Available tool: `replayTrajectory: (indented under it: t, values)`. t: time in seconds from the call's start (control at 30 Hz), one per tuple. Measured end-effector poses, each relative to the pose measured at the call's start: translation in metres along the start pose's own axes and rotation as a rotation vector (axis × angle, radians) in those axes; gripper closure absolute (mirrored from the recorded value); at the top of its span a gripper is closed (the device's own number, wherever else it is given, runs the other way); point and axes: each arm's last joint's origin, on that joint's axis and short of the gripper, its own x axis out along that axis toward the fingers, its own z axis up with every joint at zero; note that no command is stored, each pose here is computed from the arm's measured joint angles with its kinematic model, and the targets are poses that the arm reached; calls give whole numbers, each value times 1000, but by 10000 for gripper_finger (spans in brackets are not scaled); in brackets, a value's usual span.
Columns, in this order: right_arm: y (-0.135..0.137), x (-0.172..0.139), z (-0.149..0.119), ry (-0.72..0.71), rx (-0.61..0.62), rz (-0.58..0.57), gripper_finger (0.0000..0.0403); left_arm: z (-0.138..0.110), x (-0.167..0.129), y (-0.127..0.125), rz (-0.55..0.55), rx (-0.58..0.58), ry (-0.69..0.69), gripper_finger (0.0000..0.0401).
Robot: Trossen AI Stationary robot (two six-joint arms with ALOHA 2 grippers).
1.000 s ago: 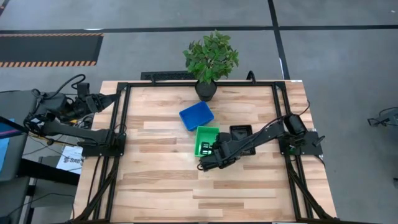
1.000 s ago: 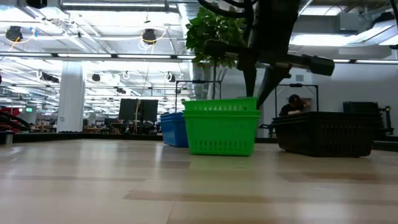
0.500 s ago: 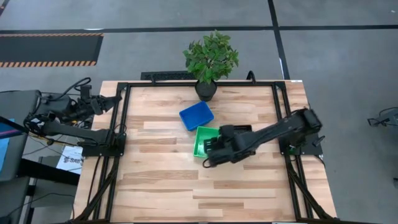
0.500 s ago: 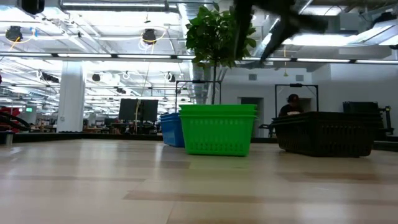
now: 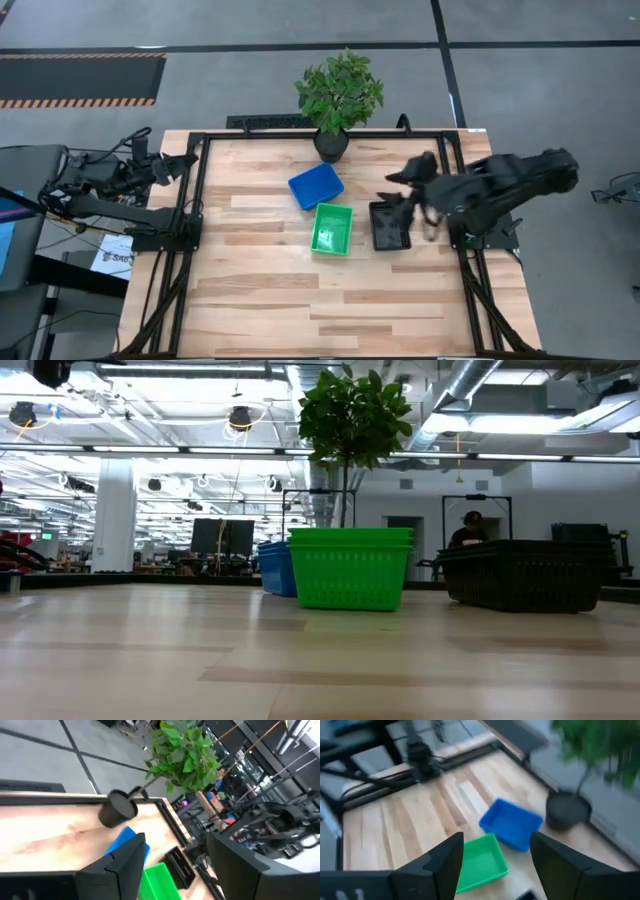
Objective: Stack baskets by color
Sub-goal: Return to Home Position
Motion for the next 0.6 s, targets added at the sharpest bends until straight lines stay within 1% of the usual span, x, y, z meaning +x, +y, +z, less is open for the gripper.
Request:
replayTrajectory:
  t: [0.03, 0.13, 0.17, 0.23, 0.3, 0.37, 0.43, 0.53, 0.6]
  values:
    - [-4, -7, 3, -26, -51, 18, 154, 0, 0, 0, 3, 25, -5, 198]
    - [-24, -33, 10, -95, -89, 66, 154, 1, -1, 0, -5, 236, -15, 198]
    - [-32, -43, 11, -118, -87, 74, 154, 2, -3, 0, -27, 272, -12, 198]
    - [-47, -58, 10, -165, -94, 90, 154, 6, -7, -1, -87, 295, -25, 198]
    - [-59, -68, 2, -221, -96, 124, 154, 9, -14, -1, -154, 332, -38, 198]
    - [-68, -69, -11, -291, -85, 174, 154, 8, -17, 3, -212, 385, -41, 198]
    - [-76, -63, -34, -371, -56, 226, 154, 5, -19, 9, -246, 420, -67, 198]
    - [-89, -50, -74, -525, -20, 345, 154, -1, -21, 21, -288, 428, -128, 198]
    - [-99, -41, -99, -639, 28, 409, 154, -9, -18, 28, -327, 419, -163, 198]
